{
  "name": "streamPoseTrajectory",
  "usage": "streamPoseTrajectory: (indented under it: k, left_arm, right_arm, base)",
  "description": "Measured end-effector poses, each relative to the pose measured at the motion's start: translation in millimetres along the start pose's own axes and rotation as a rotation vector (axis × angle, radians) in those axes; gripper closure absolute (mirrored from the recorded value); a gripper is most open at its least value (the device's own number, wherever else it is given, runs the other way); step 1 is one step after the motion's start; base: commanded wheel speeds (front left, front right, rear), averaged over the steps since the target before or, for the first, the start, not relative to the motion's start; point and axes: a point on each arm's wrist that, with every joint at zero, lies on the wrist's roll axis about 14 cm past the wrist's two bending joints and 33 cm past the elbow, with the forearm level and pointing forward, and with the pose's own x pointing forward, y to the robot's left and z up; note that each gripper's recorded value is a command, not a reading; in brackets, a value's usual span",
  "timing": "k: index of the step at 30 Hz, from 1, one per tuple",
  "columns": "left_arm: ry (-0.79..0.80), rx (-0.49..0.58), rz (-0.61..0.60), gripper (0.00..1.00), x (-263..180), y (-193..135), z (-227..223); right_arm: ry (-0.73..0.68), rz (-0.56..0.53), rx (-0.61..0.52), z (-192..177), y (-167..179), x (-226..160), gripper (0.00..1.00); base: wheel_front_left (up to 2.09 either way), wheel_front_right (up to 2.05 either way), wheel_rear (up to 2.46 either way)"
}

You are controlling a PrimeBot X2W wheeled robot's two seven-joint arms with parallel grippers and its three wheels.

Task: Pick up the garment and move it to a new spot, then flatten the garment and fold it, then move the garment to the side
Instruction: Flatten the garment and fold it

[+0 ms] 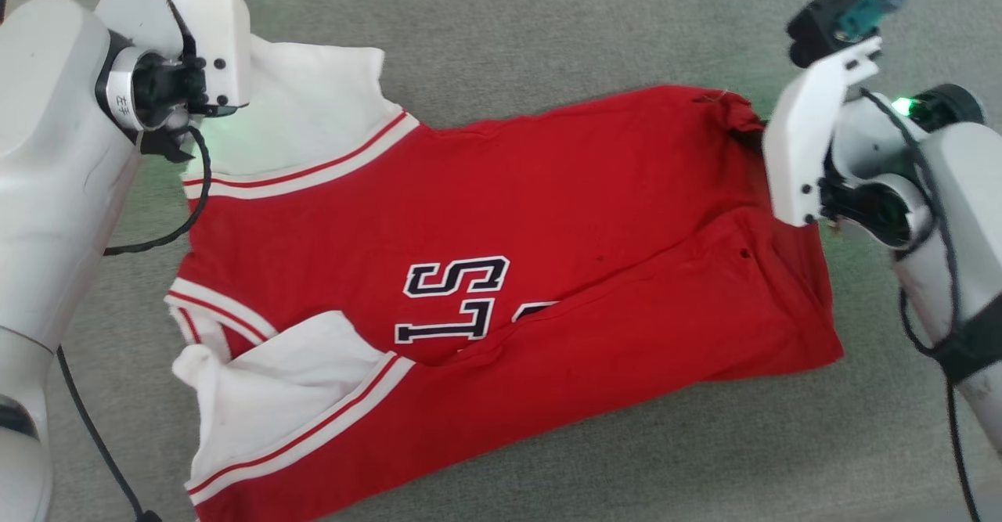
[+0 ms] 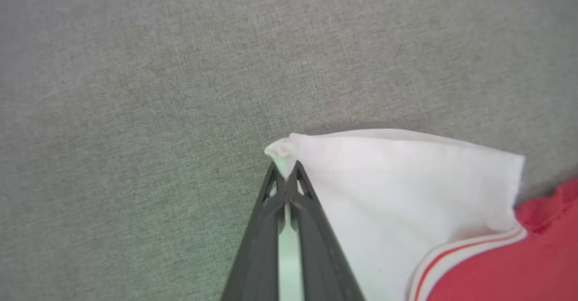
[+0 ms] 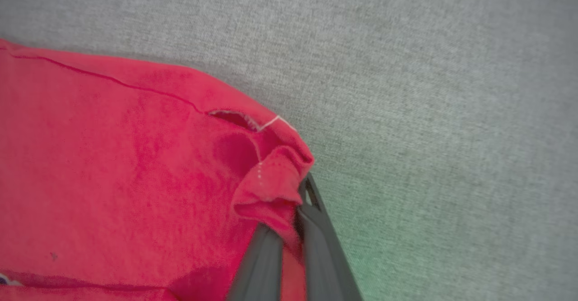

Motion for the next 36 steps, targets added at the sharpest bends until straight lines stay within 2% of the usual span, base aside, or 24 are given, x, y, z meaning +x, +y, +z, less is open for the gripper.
streamPoseTrajectory:
  k: [8,18,29,35,36]
  left_arm:
    - [-0.05,0.047,0.012,1.0,-43.1,1.6,12.7]
    - [-0.02,0.083,0.069,1.0,-92.5,3.7,-18.0]
    - [0.07,0.072,0.086,1.0,-150.3,-16.9,-102.5]
    - [0.223,0.006,0.055,1.0,-152.5,-33.6,-171.8]
    - [0.223,0.006,0.055,1.0,-152.5,-33.6,-171.8]
  right_arm:
    - [-0.096,0.005,-0.073,9.6,0.1,-20.8,1.0]
    - [-0.147,0.037,-0.134,7.1,10.4,-51.6,1.0]
    - [-0.113,0.081,-0.18,-20.6,22.9,-82.6,1.0]
    - [-0.003,0.11,-0.115,-64.2,24.0,-86.6,1.0]
    - [-0.003,0.11,-0.115,-64.2,24.0,-86.6,1.0]
  base:
    - [0.0,0.0,0.0]
    - [0.0,0.0,0.0]
    - [0.0,0.0,0.0]
    - [0.0,0.0,0.0]
    - [0.0,0.0,0.0]
